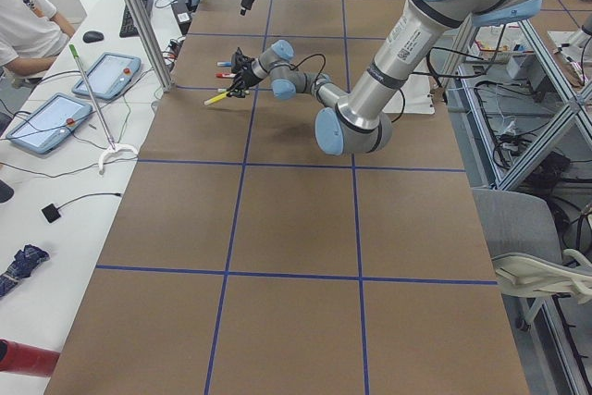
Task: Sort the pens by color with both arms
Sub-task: 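Carry the yellow highlighter beside the green highlighter and lay it down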
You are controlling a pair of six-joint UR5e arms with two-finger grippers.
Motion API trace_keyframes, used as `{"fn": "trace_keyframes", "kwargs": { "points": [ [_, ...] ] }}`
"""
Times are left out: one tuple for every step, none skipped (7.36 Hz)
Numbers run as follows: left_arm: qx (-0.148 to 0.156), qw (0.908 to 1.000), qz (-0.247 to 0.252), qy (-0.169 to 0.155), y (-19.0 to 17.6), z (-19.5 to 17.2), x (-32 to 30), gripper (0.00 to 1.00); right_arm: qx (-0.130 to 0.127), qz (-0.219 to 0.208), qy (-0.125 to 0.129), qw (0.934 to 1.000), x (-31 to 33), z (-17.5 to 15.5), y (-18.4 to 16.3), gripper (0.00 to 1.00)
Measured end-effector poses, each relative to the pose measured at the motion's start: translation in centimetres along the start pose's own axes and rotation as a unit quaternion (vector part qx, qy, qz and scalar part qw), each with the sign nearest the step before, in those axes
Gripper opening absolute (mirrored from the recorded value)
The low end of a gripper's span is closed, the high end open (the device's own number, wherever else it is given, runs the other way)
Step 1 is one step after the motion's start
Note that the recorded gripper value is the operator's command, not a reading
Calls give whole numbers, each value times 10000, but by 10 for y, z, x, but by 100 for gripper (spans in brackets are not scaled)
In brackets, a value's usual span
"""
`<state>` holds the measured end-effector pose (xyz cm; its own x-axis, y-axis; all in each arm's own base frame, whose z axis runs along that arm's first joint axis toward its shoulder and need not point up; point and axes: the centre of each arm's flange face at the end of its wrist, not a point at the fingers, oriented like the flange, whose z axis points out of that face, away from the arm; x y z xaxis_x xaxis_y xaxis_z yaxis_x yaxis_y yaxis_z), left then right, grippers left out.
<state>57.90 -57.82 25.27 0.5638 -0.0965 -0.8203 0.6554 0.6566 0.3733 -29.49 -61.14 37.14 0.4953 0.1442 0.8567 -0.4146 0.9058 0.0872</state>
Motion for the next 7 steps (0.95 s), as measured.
{"fn": "trace_keyframes", "kwargs": {
  "points": [
    [-2, 10000, 4, 6, 2, 1, 1, 100, 4, -2, 2, 10000, 0, 0, 0, 99],
    [-20, 10000, 18, 14, 6, 1, 2, 100, 4, -4, -1, 10000, 0, 0, 1, 99],
    [-47, 10000, 36, 32, 11, -1, 5, 100, 4, -8, -9, 10000, -1, -1, 1, 99],
    [-70, 10000, 48, 51, 12, -3, 7, 100, 9, -14, -22, 10000, -2, -2, 1, 100],
    [-112, 9998, 103, 86, 10, -10, 8, 100, 15, -23, -31, 10000, -3, -3, 1, 100],
    [-220, 9993, 266, 115, 5, -23, 10, 100, 18, -41, -33, 10000, -3, -3, 1, 100],
    [-408, 9980, 486, 66, -5, -41, 4, 100, 20, -66, -29, 10000, -3, -3, 1, 100]
  ]
}}
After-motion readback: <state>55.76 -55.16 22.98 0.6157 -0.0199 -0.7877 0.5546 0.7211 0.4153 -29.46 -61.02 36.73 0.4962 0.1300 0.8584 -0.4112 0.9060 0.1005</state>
